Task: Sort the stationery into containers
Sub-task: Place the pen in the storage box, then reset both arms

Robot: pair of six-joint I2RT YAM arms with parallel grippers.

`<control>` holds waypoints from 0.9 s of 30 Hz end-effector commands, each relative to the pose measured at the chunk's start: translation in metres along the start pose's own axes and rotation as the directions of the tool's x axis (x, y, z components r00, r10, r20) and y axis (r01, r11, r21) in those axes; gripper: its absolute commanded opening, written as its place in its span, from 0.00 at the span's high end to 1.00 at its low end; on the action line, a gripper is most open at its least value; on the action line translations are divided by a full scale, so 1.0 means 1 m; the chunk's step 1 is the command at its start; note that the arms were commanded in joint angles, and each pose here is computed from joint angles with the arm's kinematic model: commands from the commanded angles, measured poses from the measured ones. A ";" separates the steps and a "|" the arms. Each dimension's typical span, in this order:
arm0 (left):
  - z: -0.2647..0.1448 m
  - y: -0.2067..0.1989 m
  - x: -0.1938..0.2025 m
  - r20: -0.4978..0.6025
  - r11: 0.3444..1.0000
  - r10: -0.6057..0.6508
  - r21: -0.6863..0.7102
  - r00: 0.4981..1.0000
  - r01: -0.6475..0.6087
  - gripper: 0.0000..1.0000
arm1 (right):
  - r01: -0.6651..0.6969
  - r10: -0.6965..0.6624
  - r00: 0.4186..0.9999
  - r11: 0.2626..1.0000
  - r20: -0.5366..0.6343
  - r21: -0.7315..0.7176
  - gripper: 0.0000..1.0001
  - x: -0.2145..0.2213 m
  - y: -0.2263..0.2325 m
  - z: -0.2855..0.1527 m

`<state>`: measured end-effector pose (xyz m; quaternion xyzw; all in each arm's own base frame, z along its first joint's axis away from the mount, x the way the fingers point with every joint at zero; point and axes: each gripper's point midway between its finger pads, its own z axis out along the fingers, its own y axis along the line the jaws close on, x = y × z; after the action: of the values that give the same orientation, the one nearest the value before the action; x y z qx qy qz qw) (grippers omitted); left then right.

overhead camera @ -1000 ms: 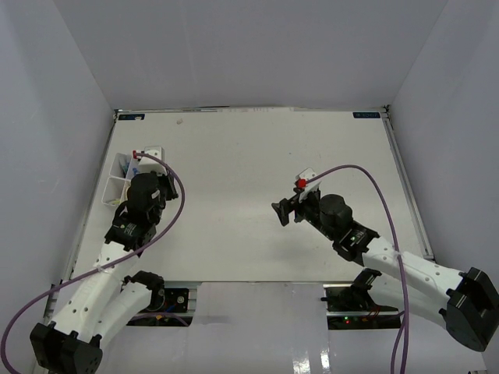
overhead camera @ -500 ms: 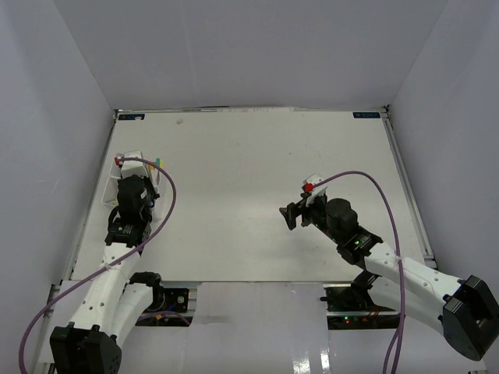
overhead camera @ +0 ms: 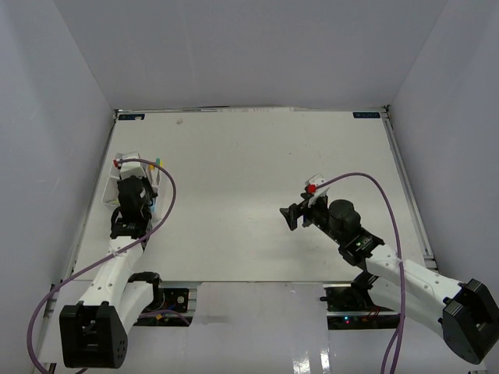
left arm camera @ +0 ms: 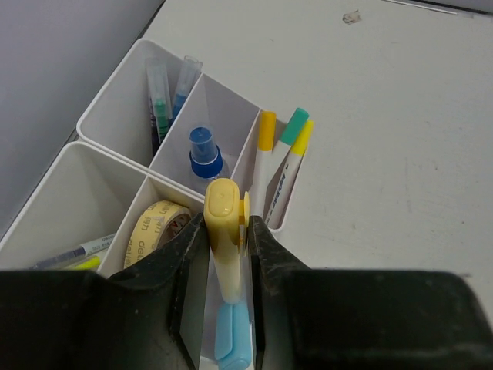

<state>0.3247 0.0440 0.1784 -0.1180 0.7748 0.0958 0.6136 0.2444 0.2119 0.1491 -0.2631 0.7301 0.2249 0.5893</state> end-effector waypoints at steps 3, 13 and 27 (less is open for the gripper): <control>0.009 0.000 -0.003 0.026 1.000 -0.026 0.004 0.999 0.026 0.62 | -0.001 0.002 0.998 1.000 0.064 -0.012 0.10 -0.013 0.001 -0.001; 0.003 -0.005 -0.007 0.022 0.998 -0.058 0.037 0.998 0.058 0.36 | 0.003 -0.003 0.994 1.000 0.112 -0.007 0.10 -0.031 0.000 -0.012; -0.120 -0.020 -0.151 0.142 0.961 -0.151 0.255 0.978 0.112 0.09 | -0.045 0.014 0.968 0.992 0.250 0.121 0.10 -0.115 -0.022 -0.078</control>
<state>0.2805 0.0182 0.3348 -0.1139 0.7033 0.0043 0.7017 0.2240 0.1792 0.2314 -0.2207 0.6863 0.2287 0.6542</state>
